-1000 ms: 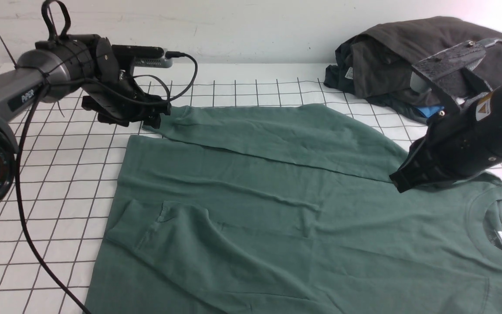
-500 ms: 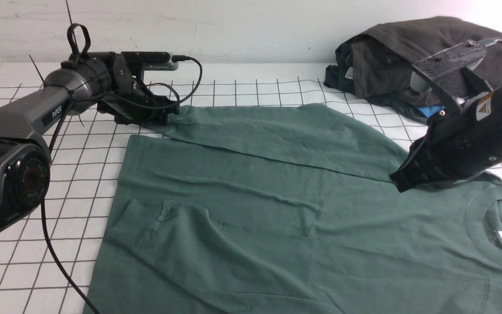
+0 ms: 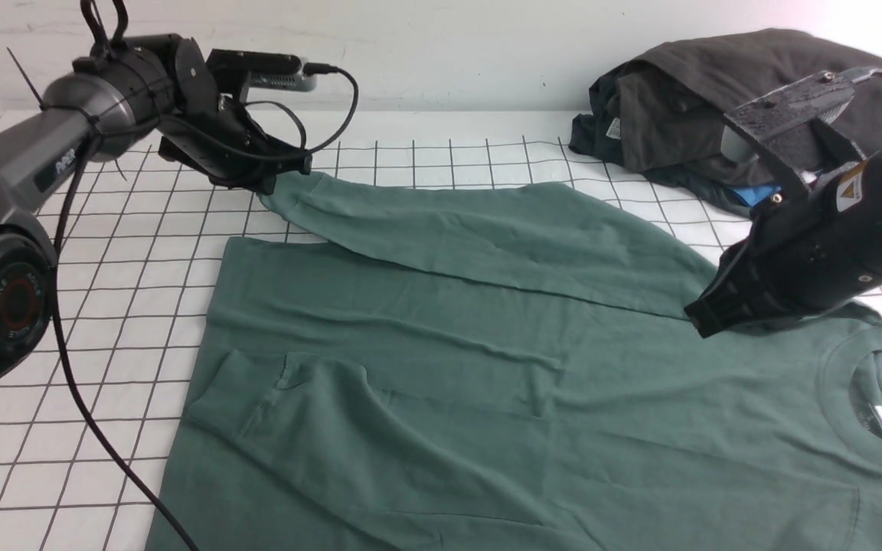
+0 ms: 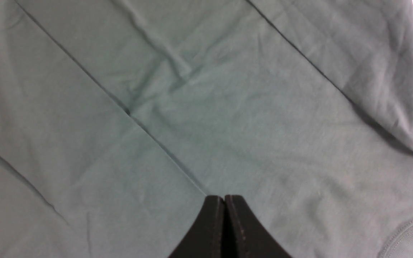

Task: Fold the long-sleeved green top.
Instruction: Use the left arm to drag and drop the cuff onto the cuff closest to the left arm, then use both arms simultaneously to clamp the lower edge of the clothing fabric

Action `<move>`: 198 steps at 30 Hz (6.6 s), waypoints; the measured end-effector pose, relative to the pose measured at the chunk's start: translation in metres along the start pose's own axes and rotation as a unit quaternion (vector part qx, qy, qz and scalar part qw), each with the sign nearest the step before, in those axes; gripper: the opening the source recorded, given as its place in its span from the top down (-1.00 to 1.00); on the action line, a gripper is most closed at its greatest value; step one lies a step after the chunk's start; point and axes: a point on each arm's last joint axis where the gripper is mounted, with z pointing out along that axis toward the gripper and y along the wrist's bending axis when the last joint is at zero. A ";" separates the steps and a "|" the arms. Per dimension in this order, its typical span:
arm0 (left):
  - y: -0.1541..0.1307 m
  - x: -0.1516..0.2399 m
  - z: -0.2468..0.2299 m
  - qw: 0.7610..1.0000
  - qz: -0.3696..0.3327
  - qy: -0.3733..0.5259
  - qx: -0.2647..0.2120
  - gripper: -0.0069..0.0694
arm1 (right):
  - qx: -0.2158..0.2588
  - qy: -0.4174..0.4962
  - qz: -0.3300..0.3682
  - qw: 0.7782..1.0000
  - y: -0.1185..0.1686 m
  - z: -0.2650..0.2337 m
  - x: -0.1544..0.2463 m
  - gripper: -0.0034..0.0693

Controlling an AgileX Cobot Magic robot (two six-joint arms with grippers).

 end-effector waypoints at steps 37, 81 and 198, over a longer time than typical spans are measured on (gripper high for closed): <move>-0.026 0.210 -0.132 0.969 -0.020 0.240 0.048 0.23 | -0.050 0.041 0.006 0.998 0.024 -0.070 0.042 0.95; -0.136 0.363 -0.182 0.791 0.479 0.370 0.090 -0.29 | -0.165 0.168 -0.189 0.953 0.103 -0.003 0.126 -0.31; -0.124 0.302 -0.188 0.849 0.396 0.350 -0.020 0.80 | 0.008 0.184 -0.375 0.909 0.073 0.040 0.093 0.86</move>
